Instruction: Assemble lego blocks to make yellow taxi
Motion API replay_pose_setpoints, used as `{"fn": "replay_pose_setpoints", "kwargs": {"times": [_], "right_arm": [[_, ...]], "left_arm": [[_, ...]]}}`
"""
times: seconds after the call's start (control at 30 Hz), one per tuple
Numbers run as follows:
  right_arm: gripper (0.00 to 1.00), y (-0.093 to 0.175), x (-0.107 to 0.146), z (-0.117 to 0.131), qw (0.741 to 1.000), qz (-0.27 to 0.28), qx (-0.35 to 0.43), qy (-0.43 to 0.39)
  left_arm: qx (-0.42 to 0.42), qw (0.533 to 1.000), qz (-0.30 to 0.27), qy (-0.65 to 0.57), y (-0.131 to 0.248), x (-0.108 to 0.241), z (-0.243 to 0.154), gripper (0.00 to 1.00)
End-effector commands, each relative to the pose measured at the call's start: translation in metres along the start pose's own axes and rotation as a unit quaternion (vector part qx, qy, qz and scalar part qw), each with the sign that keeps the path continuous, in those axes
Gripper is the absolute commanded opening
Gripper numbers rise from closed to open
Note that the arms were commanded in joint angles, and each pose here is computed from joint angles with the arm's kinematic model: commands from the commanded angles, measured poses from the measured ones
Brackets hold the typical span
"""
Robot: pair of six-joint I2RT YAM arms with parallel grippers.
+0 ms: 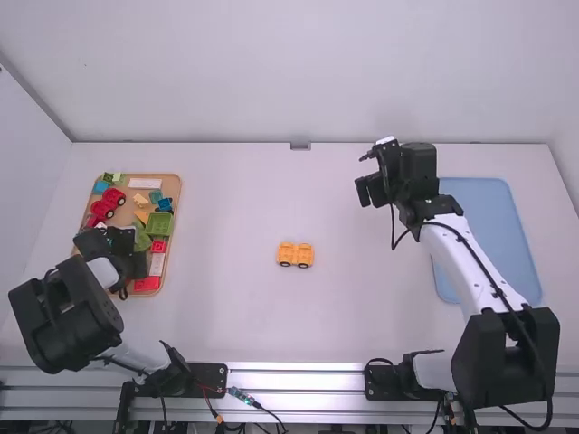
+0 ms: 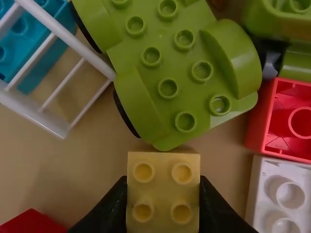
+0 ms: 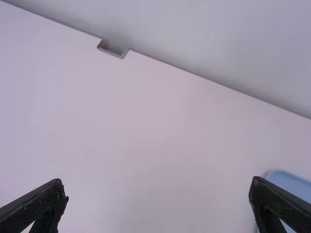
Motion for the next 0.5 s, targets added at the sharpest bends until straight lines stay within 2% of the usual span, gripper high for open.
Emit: {"fn": "replay_pose_setpoints", "kwargs": {"times": [0.0, 0.13, 0.23, 0.47], "right_arm": [[0.99, 0.013, -0.020, -0.001, 1.000, -0.028, 0.004, 0.004], [0.99, 0.013, -0.021, -0.001, 1.000, -0.028, 0.004, 0.003], [0.99, 0.013, -0.020, -0.001, 1.000, -0.028, 0.004, 0.003], [0.99, 0.013, -0.021, -0.001, 1.000, -0.028, 0.005, 0.013]], "left_arm": [[-0.002, 1.000, 0.013, 0.001, 0.000, 0.008, -0.001, 0.17], [-0.005, 1.000, 0.011, 0.011, 0.001, 0.006, 0.002, 0.17], [-0.008, 0.999, 0.005, 0.032, 0.003, -0.003, 0.007, 0.09], [0.002, 0.997, 0.020, 0.078, 0.020, -0.022, 0.016, 0.08]]}}
Point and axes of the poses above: each hand's point on the last joint's axis, 136 mm out from that joint toward the fingers, its own y axis back along the fingers, its own z axis along the line the jaws close on, x = y × z, the point moved 1 cm from there along y, back along the fingers, and after that the axes turned 8 degrees about -y, right-handed, at the moved point
